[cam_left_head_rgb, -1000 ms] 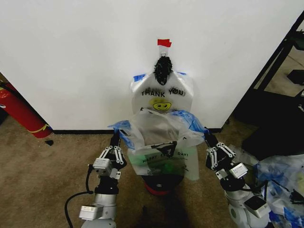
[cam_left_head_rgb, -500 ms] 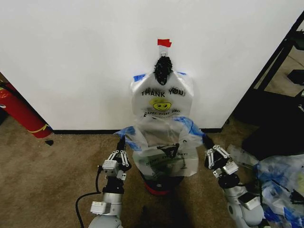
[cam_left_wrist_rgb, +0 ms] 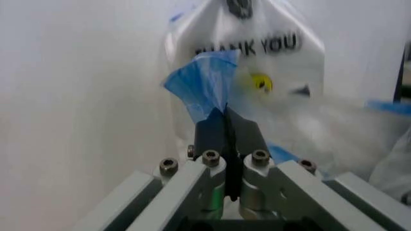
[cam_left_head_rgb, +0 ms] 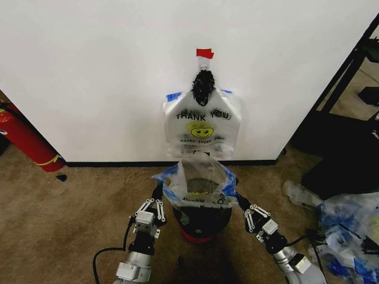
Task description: Pick up the garbage bag from the wall and place it over the trash bin.
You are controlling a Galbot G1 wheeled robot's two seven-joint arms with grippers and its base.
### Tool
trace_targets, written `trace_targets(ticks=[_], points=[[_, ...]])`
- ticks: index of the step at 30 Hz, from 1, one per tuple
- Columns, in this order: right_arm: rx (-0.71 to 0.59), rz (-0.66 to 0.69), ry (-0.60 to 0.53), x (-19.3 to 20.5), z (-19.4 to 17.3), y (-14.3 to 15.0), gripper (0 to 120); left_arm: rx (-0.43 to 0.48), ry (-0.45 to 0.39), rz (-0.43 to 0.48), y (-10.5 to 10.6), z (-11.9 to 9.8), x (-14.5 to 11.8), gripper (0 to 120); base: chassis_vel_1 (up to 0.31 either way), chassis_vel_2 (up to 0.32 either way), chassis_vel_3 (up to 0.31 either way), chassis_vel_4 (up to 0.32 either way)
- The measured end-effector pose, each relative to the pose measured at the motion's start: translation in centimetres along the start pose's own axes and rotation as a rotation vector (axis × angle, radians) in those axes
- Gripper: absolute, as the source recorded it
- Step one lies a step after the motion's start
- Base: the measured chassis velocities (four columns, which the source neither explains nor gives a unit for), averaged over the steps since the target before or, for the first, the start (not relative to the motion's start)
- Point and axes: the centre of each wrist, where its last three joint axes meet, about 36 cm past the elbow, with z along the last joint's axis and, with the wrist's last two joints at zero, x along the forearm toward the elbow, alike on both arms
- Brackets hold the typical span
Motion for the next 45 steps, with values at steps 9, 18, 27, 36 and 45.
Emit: trace_targets(ticks=[9, 18, 27, 36, 45], points=[[-0.043, -0.114, 0.084, 4.1, -0.9, -0.8, 0, -0.169, 0.038, 0.103, 1.7, 1.1, 2.7, 0, 0.0, 0.0, 0.0, 0.0], [-0.116, -0.134, 0.137, 6.8, 0.1, -0.1, 0, -0.259, 0.074, 0.124, 2.2, 2.5, 5.0, 0, 0.0, 0.0, 0.0, 0.0], [-0.197, -0.104, 0.19, 9.4, 3.3, 0.6, 0, -0.31, 0.142, 0.074, 2.3, 4.7, 6.4, 0, 0.0, 0.0, 0.0, 0.0], [-0.248, -0.106, 0.196, 10.0, 5.0, 1.9, 0, -0.32, 0.176, 0.09, 2.6, 5.8, 7.2, 0, 0.0, 0.0, 0.0, 0.0], [-0.224, -0.164, 0.221, 9.7, 6.2, 1.5, 0, -0.343, 0.215, 0.138, 3.0, 7.6, 7.9, 0, 0.0, 0.0, 0.0, 0.0]])
